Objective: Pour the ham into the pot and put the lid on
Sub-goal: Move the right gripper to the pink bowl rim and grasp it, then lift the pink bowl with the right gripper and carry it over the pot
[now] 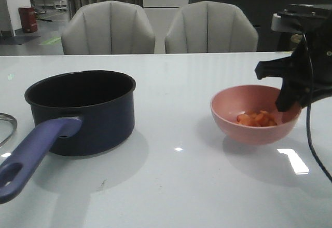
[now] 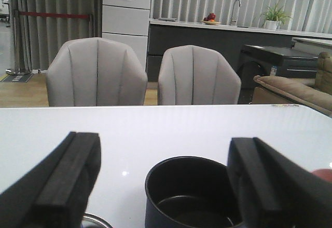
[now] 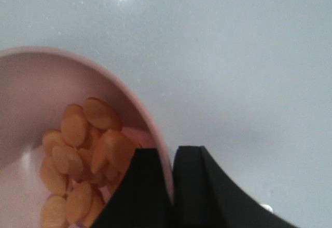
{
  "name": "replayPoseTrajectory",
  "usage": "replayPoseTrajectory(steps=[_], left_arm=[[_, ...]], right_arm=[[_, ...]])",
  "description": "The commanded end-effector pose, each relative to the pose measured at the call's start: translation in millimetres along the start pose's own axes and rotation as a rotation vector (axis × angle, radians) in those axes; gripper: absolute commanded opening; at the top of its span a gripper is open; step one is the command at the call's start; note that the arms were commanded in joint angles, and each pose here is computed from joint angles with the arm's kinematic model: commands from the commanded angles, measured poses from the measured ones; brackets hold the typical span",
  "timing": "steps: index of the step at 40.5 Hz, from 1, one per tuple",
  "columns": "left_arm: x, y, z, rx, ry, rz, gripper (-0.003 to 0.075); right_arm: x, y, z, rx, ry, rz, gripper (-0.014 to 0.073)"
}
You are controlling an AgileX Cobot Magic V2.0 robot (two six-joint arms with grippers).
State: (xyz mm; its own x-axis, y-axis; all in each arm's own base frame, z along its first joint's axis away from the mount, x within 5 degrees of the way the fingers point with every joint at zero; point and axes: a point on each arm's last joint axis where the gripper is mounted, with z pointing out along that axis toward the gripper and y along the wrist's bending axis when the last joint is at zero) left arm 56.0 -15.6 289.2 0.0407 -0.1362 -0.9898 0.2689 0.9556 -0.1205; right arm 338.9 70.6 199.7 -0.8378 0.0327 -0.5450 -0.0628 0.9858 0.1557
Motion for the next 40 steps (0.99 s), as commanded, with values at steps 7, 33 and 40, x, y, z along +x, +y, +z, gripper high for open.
replayPoseTrajectory(steps=[7,33,40], left_arm=[[-15,-2,0,0.014,-0.093,-0.011,0.0552],[-15,-2,0,0.014,-0.093,-0.011,0.0552],[-15,-2,0,0.014,-0.093,-0.011,0.0552]], right_arm=[[-63,49,-75,-0.114,-0.308,-0.125,0.0132],[-78,182,-100,-0.377,-1.009,-0.473,0.0132],[-69,205,-80,-0.424,-1.162,-0.581,0.0132]])
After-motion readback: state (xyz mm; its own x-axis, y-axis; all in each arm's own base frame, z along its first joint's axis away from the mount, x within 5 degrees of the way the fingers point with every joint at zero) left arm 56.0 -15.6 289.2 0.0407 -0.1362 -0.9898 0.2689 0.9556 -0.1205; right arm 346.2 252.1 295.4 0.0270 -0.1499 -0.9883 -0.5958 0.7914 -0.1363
